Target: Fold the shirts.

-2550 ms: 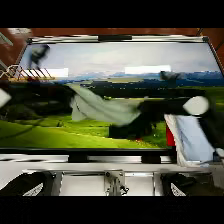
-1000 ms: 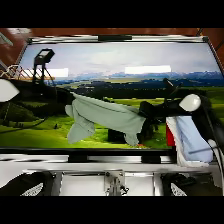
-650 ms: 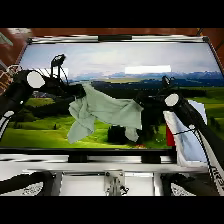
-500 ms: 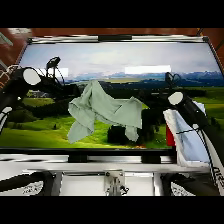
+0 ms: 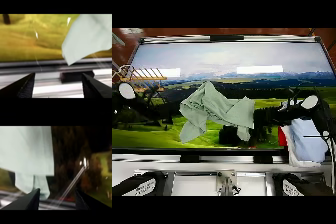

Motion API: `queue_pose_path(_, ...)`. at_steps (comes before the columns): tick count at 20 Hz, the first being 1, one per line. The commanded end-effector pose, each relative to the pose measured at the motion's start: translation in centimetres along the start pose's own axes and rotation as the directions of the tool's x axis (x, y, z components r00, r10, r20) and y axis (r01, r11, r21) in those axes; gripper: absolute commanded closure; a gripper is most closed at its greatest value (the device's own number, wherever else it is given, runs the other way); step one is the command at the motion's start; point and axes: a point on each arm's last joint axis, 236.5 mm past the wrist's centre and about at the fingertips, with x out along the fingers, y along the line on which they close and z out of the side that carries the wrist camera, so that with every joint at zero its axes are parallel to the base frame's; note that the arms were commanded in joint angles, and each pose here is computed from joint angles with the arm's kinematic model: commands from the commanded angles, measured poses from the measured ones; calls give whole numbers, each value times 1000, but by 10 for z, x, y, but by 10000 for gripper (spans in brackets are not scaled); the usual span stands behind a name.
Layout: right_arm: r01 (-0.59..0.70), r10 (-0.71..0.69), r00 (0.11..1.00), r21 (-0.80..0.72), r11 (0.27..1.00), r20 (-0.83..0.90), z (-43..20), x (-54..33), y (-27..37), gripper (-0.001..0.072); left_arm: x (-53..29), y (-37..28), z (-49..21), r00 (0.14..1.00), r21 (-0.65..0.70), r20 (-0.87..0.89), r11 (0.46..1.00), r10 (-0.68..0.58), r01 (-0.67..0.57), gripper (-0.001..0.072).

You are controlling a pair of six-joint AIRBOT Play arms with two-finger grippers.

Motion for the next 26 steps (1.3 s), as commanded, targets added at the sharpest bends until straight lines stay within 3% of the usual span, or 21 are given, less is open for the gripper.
queue_pose_path(1,-56,53,989,-16,998,-139,-43,15,5,157,45,-2,-35,996,-41,-69,997,-64,62,-13)
queue_pose_path(5,-52,47,993,-46,998,-110,-38,23,14,157,75,-18,-28,987,-102,-30,983,-158,154,-12)
queue_pose_path(15,-54,45,994,-91,994,-98,-42,36,39,156,91,-26,-4,981,-125,31,973,-193,195,-11)
queue_pose_path(16,-53,43,994,-94,994,-100,-42,36,39,71,94,-25,-3,981,-130,26,972,-193,194,-10)
queue_pose_path(17,-55,44,994,-102,993,-105,-43,36,39,28,96,-25,-3,981,-138,19,971,-195,195,34)
queue_pose_path(18,-54,41,993,-110,992,-115,-45,36,38,28,99,-27,-4,979,-146,12,968,-203,202,151)
queue_pose_path(20,-48,32,988,-105,993,-151,-52,39,35,28,102,-28,-2,978,-158,10,965,-210,209,250)
queue_pose_path(23,-44,16,974,-117,992,-227,-68,57,31,28,101,-29,2,977,-146,22,966,-213,214,659)
queue_pose_path(26,-53,8,969,-178,983,-247,-75,77,43,28,91,-34,4,974,-70,23,971,-226,227,670)
